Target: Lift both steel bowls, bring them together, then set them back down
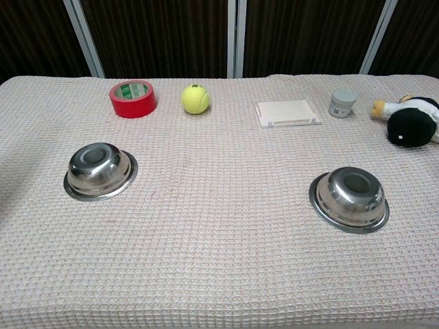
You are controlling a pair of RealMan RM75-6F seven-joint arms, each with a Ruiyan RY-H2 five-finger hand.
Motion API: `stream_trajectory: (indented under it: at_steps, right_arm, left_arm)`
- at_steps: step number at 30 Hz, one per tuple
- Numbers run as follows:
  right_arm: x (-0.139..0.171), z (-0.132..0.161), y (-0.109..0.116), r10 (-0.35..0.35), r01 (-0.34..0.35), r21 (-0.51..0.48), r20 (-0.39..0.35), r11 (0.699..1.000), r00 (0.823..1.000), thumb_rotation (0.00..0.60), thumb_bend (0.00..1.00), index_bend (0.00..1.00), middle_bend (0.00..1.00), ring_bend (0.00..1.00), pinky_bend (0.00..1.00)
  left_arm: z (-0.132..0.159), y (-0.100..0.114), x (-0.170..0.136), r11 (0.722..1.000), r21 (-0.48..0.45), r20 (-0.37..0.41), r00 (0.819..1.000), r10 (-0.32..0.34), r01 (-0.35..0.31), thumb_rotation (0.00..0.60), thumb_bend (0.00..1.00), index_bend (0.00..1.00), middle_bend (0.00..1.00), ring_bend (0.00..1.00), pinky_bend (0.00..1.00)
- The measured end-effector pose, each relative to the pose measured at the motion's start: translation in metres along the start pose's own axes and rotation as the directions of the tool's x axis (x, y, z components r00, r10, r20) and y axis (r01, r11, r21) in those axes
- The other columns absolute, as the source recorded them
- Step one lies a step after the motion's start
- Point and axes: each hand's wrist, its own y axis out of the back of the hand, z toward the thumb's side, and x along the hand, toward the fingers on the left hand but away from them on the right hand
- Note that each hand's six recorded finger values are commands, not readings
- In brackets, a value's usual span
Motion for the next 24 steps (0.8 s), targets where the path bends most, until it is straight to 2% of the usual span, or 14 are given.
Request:
stream_trajectory:
  at_steps: [4,9,14,20,24]
  right_arm:
    - [0.000,-0.003,-0.003,0.006,-0.006,-0.002,0.000,1.000,1.000,0.600,0.07,0.00,0.00,0.00,0.00]
    - [-0.002,0.001,-0.005,0.006,-0.006,0.007,-0.022,1.000,1.000,0.600,0.07,0.00,0.00,0.00,0.00]
    - [-0.010,0.015,-0.012,0.021,-0.018,0.042,-0.072,0.999,0.997,0.600,0.08,0.00,0.00,0.00,0.00]
    - [-0.028,0.041,-0.021,0.082,-0.072,0.081,-0.129,0.994,0.988,0.600,0.11,0.00,0.00,0.00,0.00]
    - [-0.036,0.053,-0.030,0.155,-0.140,0.113,-0.140,0.984,0.978,0.600,0.12,0.00,0.00,0.00,0.00]
  left_arm:
    - [0.002,-0.001,0.004,1.000,-0.007,0.000,1.000,-0.008,0.008,0.600,0.00,0.06,0.04,0.00,0.09]
    - [0.007,-0.004,0.009,0.999,-0.025,0.019,0.999,-0.029,0.029,0.600,0.00,0.14,0.04,0.00,0.10]
    - [0.022,-0.011,0.026,0.996,-0.026,0.078,0.993,-0.084,0.086,0.600,0.00,0.16,0.08,0.00,0.11]
    - [0.053,-0.021,0.060,0.986,0.018,0.189,0.968,-0.164,0.164,0.600,0.00,0.16,0.08,0.00,0.11]
    - [0.070,-0.031,0.079,0.975,0.057,0.235,0.946,-0.224,0.217,0.600,0.00,0.16,0.08,0.00,0.11]
